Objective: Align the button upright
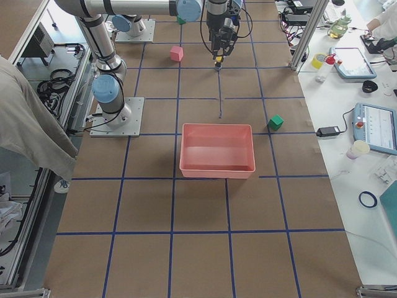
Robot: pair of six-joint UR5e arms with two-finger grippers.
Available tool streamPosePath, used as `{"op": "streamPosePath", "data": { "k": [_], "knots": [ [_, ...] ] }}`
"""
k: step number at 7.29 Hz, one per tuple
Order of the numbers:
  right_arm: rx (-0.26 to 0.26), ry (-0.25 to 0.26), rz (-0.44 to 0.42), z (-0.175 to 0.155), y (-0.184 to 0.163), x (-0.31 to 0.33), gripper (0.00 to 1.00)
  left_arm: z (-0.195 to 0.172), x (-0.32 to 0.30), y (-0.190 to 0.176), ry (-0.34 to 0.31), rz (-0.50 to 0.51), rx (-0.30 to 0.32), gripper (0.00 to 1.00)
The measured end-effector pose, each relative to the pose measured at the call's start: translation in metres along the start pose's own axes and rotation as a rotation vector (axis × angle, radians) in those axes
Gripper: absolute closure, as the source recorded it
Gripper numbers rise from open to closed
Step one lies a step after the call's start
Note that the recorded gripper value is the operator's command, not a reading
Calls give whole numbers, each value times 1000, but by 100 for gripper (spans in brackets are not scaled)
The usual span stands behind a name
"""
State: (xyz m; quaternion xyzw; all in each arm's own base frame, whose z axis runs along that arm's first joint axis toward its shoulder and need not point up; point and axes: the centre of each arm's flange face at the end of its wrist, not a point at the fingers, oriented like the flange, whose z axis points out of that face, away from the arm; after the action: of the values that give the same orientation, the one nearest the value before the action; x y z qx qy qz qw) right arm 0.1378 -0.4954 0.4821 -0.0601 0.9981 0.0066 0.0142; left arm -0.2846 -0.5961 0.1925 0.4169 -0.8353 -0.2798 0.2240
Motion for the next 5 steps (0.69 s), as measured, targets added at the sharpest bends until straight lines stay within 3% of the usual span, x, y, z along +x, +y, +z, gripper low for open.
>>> {"op": "streamPosePath", "data": {
  "k": [1,3,5],
  "knots": [
    [0,0,0,0,0,0,0,-8,1,4,-3,30,35,0],
    [0,0,-1,0,0,0,0,-53,6,28,-12,124,168,0],
    [2,0,-3,0,0,0,0,-115,-2,84,-37,225,301,0]
  ]
}}
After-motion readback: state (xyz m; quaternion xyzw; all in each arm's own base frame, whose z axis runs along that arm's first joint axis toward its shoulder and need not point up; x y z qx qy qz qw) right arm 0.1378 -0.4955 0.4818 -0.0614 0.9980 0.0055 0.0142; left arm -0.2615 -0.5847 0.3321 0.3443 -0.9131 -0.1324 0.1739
